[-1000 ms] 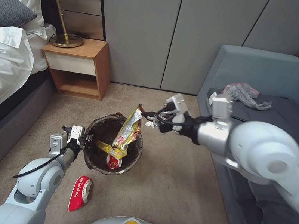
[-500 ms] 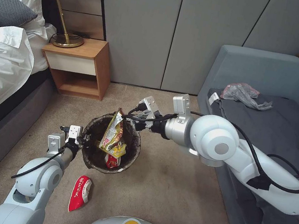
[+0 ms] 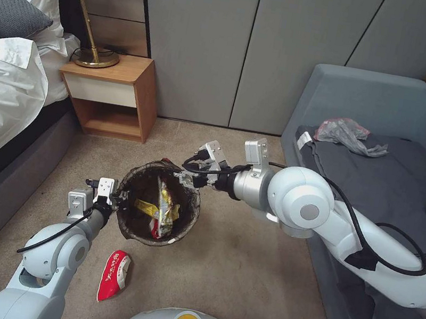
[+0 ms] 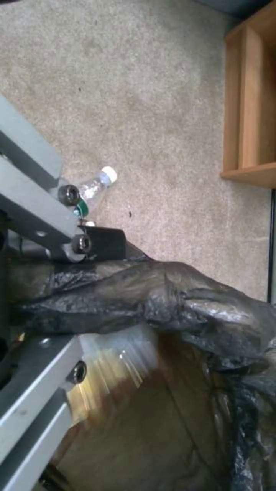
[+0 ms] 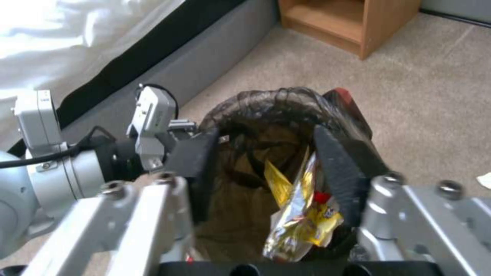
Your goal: Pick up the trash bin, then pick up the garbage from the floor and place it into the trash bin.
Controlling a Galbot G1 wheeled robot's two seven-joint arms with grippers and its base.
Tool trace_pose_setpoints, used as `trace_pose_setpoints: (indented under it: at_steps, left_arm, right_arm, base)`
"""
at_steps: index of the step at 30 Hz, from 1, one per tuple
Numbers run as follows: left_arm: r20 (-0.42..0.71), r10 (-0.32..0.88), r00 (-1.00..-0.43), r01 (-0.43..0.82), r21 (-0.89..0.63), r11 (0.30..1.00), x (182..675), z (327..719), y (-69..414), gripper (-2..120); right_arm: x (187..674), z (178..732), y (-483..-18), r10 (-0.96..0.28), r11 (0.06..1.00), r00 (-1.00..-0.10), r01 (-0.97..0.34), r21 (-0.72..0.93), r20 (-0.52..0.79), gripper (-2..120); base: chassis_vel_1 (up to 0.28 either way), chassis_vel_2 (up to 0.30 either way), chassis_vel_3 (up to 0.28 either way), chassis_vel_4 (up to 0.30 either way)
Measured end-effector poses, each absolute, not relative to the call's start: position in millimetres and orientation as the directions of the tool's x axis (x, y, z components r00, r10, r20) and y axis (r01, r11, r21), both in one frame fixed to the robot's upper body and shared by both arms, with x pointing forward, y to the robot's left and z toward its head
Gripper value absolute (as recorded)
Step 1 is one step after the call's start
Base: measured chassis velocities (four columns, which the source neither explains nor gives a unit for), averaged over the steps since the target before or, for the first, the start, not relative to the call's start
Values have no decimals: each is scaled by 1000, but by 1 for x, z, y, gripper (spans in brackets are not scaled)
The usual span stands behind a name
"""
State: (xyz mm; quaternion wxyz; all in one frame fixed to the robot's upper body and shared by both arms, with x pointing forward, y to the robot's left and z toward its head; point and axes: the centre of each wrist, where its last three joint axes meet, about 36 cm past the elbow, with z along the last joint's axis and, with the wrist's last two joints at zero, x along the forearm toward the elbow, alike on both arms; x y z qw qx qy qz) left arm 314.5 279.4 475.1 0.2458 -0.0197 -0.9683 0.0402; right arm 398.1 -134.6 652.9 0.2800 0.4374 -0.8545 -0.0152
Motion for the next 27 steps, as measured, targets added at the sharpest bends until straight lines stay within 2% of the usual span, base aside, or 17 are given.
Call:
trace_pose_setpoints:
  at_steps: [3, 4, 5, 7, 8, 10, 11, 14, 15, 16, 17, 18, 20, 21, 22, 25, 27]
  left_arm:
    - [475, 58, -878, 17, -89, 996, 315, 475, 280, 0]
    - [475, 58, -878, 17, -90, 996, 315, 475, 279, 0]
    - [475, 58, -878, 17, -90, 996, 315, 475, 279, 0]
    - [474, 56, -879, 15, -90, 996, 314, 475, 280, 0]
    - [474, 56, -879, 15, -90, 996, 314, 475, 280, 0]
    - [472, 56, -880, 14, -92, 996, 314, 476, 280, 0]
    - [472, 56, -880, 14, -92, 996, 314, 476, 280, 0]
    - [464, 55, -884, 15, -89, 996, 312, 479, 280, 0]
    - [464, 55, -884, 15, -89, 996, 312, 479, 280, 0]
    - [461, 55, -886, 17, -87, 996, 312, 481, 280, 0]
    - [461, 55, -886, 17, -87, 996, 312, 481, 280, 0]
    - [455, 58, -888, 21, -86, 996, 312, 483, 280, 0]
    - [451, 62, -890, 26, -87, 996, 312, 485, 279, 0]
    - [451, 62, -890, 26, -87, 996, 312, 485, 279, 0]
    - [450, 66, -891, 29, -88, 996, 312, 485, 278, 0]
    - [450, 70, -890, 33, -90, 995, 312, 485, 277, 0]
    - [449, 72, -890, 37, -85, 996, 311, 486, 277, 0]
  right_arm:
    - [399, 653, -135, -753, 620, -463, -737, 270, 467, 61]
    - [399, 652, -135, -753, 621, -464, -735, 272, 466, 69]
    - [399, 652, -135, -753, 621, -464, -735, 272, 466, 69]
    - [399, 656, -139, -753, 631, -489, -727, 271, 441, 80]
    - [399, 656, -139, -753, 631, -489, -727, 271, 441, 80]
    - [401, 664, -152, -740, 665, -561, -694, 276, 371, 91]
    - [401, 664, -152, -740, 665, -561, -694, 276, 371, 91]
    - [407, 668, -184, -646, 764, -708, -598, 243, 287, 100]
    - [407, 668, -184, -646, 764, -708, -598, 243, 287, 100]
    - [411, 666, -199, -579, 814, -778, -542, 207, 243, 100]
    - [411, 666, -199, -579, 814, -778, -542, 207, 243, 100]
    - [420, 661, -224, -443, 895, -883, -428, 124, 152, 100]
    - [427, 647, -256, -259, 966, -966, -259, 0, 23, 100]
    - [427, 647, -256, -259, 966, -966, -259, 0, 23, 100]
    - [428, 633, -271, -172, 985, -985, -171, -17, -28, 100]
    - [425, 614, -285, -92, 996, -995, -93, 13, -48, 100]
    - [418, 577, -305, 13, 1000, -995, 11, 19, -96, 100]
  base:
    - [0, 0, 0, 0]
    - [0, 0, 0, 0]
    - [0, 0, 0, 0]
    - [0, 0, 0, 0]
    - [0, 0, 0, 0]
    - [0, 0, 0, 0]
    - [0, 0, 0, 0]
    - [0, 0, 0, 0]
    - [0, 0, 0, 0]
    - [0, 0, 0, 0]
    - [0, 0, 0, 0]
    - [0, 0, 0, 0]
    - [0, 0, 0, 0]
    - [0, 0, 0, 0]
    - [0, 0, 0, 0]
    - [0, 0, 0, 0]
    - [0, 0, 0, 0]
